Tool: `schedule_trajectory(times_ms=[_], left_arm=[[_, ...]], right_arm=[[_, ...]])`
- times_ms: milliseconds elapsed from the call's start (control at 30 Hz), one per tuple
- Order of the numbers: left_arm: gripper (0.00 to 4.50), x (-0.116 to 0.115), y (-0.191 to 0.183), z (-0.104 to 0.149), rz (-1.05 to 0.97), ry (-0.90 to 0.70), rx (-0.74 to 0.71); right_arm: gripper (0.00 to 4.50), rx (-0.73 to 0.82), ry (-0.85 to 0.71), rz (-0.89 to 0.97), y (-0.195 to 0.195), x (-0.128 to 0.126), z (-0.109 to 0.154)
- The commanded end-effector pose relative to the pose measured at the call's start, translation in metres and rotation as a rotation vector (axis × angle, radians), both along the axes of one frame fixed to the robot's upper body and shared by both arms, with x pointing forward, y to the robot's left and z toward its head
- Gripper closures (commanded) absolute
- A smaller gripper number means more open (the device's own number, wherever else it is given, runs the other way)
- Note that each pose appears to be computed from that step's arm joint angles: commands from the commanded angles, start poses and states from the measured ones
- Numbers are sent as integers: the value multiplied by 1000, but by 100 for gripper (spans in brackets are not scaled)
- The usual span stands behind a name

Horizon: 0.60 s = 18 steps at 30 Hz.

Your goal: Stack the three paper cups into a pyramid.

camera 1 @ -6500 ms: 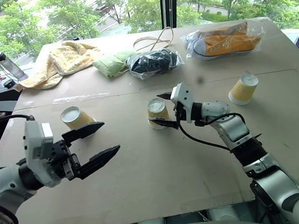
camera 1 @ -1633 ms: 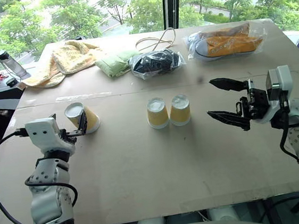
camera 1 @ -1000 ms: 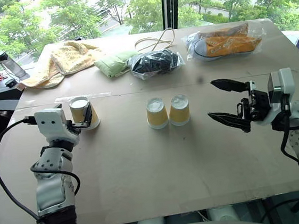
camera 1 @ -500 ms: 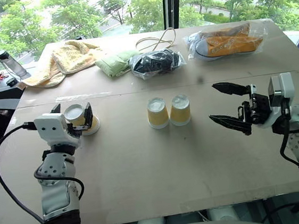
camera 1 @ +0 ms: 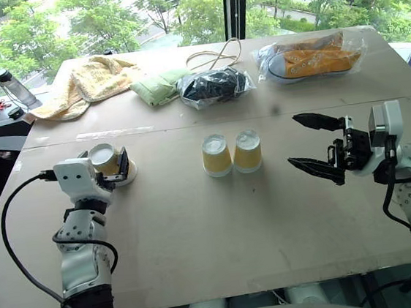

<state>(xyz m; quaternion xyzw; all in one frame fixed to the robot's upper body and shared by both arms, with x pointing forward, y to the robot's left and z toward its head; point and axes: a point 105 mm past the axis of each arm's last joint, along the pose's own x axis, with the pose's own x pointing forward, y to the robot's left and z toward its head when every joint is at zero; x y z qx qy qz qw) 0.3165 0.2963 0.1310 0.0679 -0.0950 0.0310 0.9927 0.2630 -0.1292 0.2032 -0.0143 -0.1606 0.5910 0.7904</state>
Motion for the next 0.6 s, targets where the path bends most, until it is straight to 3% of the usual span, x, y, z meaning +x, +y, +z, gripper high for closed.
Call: schedule_trajectory(times_ms=[33, 200, 400, 533, 600], left_arm=[[0, 2, -3, 11, -16, -47, 0], [207, 3, -2, 15, -12, -68, -1], [210, 7, -8, 17, -43, -72, 8], [210, 22, -36, 50, -164, -149, 14], [210, 33, -77, 69, -355, -155, 25]], right_arm=[[5, 8, -51, -6, -2, -4, 9], [0, 8, -52, -7, -1, -4, 10], [0, 5, -54, -15, -3, -4, 9], [0, -1, -55, -40, -9, -4, 10], [0, -2, -57, -60, -14, -3, 10]])
